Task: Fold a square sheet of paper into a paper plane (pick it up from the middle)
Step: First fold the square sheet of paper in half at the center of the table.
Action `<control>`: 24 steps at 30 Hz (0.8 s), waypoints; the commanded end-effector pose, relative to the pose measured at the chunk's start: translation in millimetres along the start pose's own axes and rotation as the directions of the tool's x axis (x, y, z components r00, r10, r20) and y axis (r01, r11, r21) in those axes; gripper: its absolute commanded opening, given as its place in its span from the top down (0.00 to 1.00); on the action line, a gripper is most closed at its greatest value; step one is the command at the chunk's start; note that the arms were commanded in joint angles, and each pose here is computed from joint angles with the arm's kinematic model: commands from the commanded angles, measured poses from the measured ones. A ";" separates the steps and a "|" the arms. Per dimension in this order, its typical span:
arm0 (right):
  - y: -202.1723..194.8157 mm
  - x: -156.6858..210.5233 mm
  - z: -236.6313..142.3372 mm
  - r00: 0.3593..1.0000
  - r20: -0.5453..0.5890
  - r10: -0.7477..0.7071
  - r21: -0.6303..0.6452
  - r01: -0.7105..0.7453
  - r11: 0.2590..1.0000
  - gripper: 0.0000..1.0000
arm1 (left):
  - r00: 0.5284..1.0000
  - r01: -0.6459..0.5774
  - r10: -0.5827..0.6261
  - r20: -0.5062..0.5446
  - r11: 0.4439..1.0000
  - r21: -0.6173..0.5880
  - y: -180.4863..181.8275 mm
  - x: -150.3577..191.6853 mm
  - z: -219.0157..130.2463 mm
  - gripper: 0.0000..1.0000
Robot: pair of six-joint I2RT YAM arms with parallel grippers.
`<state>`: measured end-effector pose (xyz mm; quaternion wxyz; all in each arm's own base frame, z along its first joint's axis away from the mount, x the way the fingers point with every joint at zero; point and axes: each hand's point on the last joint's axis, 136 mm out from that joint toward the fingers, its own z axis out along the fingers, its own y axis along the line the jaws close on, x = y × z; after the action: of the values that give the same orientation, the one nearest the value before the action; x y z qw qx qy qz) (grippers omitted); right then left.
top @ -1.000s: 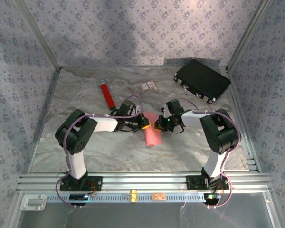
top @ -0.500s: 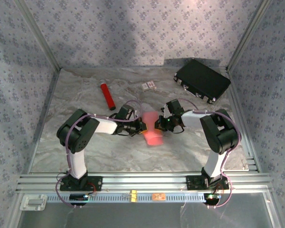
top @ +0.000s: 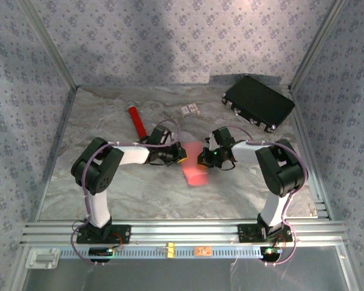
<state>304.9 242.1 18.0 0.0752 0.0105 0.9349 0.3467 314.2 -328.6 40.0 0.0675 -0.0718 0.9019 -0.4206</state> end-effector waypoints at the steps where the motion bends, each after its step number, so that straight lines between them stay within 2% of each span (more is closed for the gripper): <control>1: -48.6 26.7 4.1 0.996 -0.055 0.071 0.181 -0.060 0.982 1.00 | 0.999 0.006 -0.008 -0.040 0.999 -0.048 16.4 4.5 7.9 1.00; 9: -50.2 29.0 4.2 0.996 -0.058 0.072 0.185 -0.060 0.981 1.00 | 0.997 0.023 -0.038 -0.068 0.978 -0.209 59.1 15.0 10.4 1.00; 18: -49.0 27.8 3.7 0.996 -0.057 0.067 0.185 -0.055 0.981 1.00 | 0.999 -0.030 0.023 -0.049 0.988 -0.148 21.9 -4.4 2.3 1.00; 24: -49.8 29.6 3.6 0.996 -0.058 0.067 0.190 -0.055 0.980 1.00 | 0.997 -0.056 0.047 -0.064 0.987 -0.150 16.9 -11.4 7.1 1.00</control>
<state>305.0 241.6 18.1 0.0763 0.0107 0.9354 0.3451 324.2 -324.1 29.4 0.0519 -0.0480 0.9288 -0.3638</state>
